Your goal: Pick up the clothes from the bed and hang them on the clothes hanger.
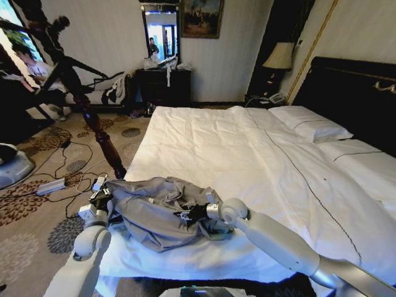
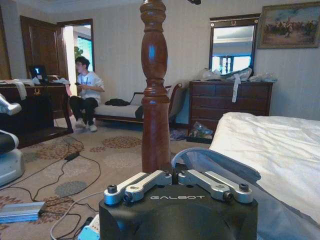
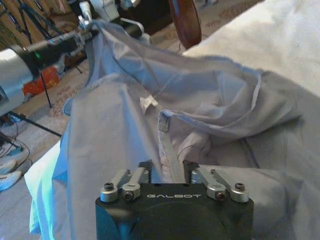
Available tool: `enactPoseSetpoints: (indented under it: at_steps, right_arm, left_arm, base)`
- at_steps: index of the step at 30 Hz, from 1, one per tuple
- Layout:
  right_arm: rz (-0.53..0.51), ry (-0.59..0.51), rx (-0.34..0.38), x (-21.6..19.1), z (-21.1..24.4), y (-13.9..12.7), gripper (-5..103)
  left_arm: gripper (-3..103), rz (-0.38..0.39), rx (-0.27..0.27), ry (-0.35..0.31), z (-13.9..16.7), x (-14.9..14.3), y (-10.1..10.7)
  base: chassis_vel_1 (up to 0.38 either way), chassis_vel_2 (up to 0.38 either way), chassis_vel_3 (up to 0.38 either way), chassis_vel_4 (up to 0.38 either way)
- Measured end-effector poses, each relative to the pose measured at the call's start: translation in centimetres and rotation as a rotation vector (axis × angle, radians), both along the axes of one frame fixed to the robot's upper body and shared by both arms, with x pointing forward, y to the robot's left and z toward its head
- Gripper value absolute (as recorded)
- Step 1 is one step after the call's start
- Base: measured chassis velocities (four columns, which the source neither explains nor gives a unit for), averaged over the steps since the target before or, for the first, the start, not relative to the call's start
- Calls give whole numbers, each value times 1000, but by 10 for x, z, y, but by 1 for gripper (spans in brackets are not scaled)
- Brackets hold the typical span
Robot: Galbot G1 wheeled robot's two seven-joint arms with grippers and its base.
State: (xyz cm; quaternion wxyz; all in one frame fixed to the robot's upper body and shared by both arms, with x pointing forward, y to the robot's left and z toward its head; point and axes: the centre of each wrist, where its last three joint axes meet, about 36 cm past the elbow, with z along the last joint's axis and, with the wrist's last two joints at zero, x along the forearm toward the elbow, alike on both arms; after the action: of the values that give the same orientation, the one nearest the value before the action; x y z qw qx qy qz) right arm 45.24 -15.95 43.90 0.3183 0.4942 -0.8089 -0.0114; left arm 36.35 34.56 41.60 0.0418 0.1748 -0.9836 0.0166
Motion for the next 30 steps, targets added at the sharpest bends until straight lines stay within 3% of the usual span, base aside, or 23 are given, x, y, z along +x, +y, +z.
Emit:
enactPoseSetpoints:
  at_steps: [2, 6, 12, 18, 20, 25, 29, 30]
  right_arm:
    - [-1, -11, 4, 0, 1, -1, 28]
    - [-7, -50, 32, 0, 3, -3, 7]
    - [-27, -113, 77, 0, 7, -5, 1]
    - [-103, -270, 218, 1, 24, -17, 0]
    - [-151, -333, 256, 2, 34, -30, 0]
    - [-215, -421, 268, -3, 45, -52, 0]
    - [-284, -550, 275, -1, 75, -79, 0]
    - [-284, -550, 275, -1, 75, -79, 0]
  left_arm:
    - [0, 1, -1, 1, 0, 0, 0]
    - [0, 2, -2, 2, -1, 1, 0]
    - [0, 1, -1, 1, 0, 1, 0]
    - [0, -3, -8, -15, 4, 1, 1]
    - [0, -8, -28, -50, 7, 3, 1]
    - [0, -20, -64, -107, 13, 5, 1]
    - [0, -80, -130, -224, 37, 14, 2]
    - [0, -80, -130, -224, 37, 14, 2]
  base:
    - [0, 0, 0, 0]
    - [0, 0, 0, 0]
    - [0, 0, 0, 0]
    - [0, 0, 0, 0]
    - [0, 0, 0, 0]
    - [0, 0, 0, 0]
    - [0, 0, 0, 0]
    - [0, 0, 0, 0]
